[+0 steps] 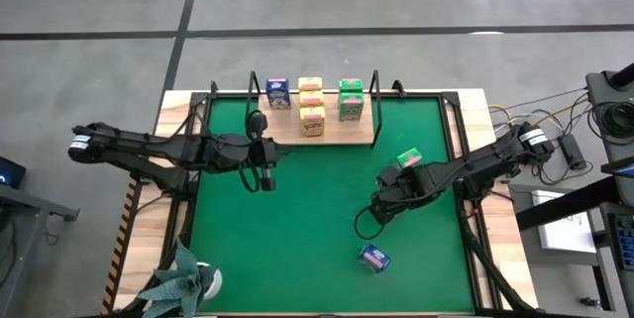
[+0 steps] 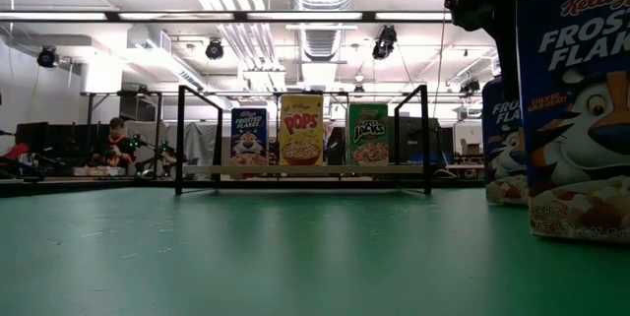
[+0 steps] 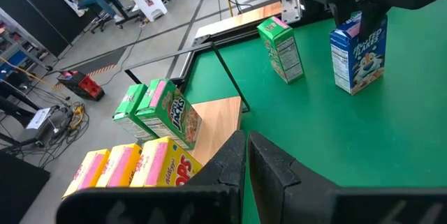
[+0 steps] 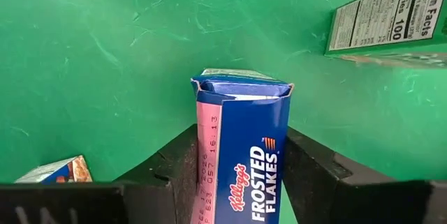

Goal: Stack cereal on shelf
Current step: Put the top blue cereal box on the shelf aligned with the other blue cereal box

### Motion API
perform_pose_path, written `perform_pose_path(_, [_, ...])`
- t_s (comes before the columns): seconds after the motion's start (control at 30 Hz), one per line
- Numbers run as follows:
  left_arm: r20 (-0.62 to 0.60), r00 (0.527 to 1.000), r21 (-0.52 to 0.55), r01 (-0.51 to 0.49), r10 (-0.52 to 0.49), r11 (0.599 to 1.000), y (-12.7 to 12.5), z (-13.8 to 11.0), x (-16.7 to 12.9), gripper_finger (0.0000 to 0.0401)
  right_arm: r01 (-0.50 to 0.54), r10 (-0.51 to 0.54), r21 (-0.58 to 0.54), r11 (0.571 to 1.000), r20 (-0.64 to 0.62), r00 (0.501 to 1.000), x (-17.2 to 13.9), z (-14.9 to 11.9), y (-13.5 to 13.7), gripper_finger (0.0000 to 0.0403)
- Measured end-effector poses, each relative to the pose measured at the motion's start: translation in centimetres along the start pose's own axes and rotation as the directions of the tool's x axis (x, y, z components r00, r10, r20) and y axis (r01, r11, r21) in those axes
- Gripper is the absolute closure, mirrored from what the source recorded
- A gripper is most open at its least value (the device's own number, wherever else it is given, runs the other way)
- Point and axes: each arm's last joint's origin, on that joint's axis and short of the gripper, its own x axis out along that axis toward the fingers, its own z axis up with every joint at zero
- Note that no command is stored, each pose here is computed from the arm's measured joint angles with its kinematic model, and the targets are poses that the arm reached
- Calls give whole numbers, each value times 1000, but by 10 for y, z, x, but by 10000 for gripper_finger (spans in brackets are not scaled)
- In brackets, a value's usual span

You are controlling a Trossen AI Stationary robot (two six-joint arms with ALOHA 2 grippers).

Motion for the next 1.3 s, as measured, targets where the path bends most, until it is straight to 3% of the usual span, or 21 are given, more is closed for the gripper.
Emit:
perform_pose_path(0.27, [82,997,-19,7,-6,1000,5,6,-23,400,-29,36,-68,997,105,994,-19,12,3,246])
perform_pose_path(0.5, [175,984,-59,-3,14,998,12,-7,-47,400,-60,99,-153,986,259,961,-49,36,9,252])
perform_pose_path(0.63, [226,974,-86,-13,32,996,16,-16,-60,400,-127,200,-221,967,349,915,-66,54,16,253])
perform_pose_path(0.8, [285,957,-119,-26,59,993,20,-28,-72,400,-183,329,-332,925,463,823,-83,81,26,253])
perform_pose_path(1.03, [399,910,-124,-71,115,990,26,-37,-88,400,-151,408,-457,877,539,737,-94,119,41,253])
perform_pose_path(1.3, [449,882,-123,-99,144,987,29,-48,-97,400,-45,415,-560,827,554,722,-93,172,59,252])
